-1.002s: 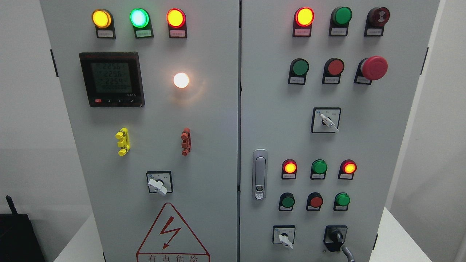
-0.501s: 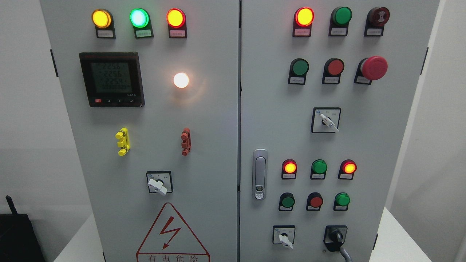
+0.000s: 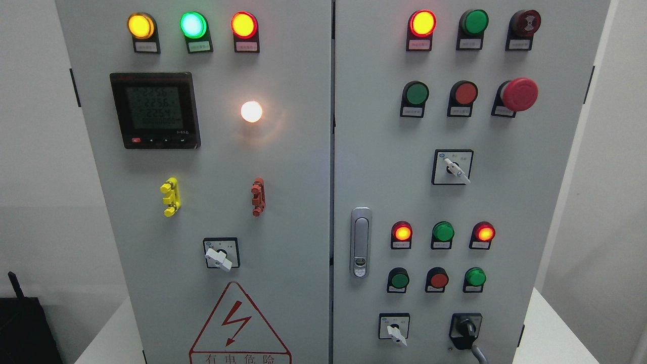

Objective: Trip black knob to open circuit
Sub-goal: 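Grip the black knob with the right hand and twist it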

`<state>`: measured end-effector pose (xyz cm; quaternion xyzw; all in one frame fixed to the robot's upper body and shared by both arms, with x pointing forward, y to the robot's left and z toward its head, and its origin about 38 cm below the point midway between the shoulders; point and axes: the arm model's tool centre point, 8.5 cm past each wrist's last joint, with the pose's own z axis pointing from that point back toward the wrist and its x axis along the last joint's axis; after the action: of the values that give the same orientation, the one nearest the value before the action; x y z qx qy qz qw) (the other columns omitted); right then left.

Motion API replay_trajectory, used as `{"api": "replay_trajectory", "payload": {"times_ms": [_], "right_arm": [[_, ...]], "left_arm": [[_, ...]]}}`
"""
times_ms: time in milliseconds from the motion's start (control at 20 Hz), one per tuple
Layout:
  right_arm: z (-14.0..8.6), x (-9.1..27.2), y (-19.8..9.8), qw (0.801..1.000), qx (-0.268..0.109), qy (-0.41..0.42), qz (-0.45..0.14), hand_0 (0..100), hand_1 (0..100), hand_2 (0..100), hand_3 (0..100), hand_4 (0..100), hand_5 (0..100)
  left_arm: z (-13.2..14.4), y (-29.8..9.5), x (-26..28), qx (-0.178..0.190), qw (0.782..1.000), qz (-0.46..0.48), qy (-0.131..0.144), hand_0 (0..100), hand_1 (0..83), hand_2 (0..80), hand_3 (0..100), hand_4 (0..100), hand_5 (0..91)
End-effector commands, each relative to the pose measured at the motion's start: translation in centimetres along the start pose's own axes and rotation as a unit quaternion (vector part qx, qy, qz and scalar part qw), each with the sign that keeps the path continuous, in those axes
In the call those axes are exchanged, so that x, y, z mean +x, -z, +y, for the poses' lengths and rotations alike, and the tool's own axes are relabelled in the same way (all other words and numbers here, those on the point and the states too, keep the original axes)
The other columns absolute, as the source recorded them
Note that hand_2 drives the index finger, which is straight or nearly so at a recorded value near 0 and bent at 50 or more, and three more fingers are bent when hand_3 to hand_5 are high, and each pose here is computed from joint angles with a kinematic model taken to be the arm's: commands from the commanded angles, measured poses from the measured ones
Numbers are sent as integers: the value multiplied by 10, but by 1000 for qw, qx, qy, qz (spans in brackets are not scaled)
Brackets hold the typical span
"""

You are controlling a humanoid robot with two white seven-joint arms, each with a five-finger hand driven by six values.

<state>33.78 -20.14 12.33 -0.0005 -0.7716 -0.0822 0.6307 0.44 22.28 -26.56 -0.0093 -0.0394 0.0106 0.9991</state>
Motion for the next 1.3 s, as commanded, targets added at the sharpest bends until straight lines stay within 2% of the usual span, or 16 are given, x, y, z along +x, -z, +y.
{"api": "replay_trajectory", "payload": {"times_ms": [0,752,1253], "right_arm": [[4,13,5,1000,4,7,-21,0,78,4,1000,1000,987],[5,13,9,1000,7,5,-19,0,80,10,1000,1000,987],[15,12,7,1000,18,9,-15,0,81,11,1000,1000,987]], "left_arm": [[-1,0,2,-1,1000,-2,-2,120,389,0,0,0,0],[-1,0,2,-1,1000,-2,-2,120,389,0,0,0,0],[-1,0,2,-1,1000,-2,-2,120,389,0,0,0,0]]}}
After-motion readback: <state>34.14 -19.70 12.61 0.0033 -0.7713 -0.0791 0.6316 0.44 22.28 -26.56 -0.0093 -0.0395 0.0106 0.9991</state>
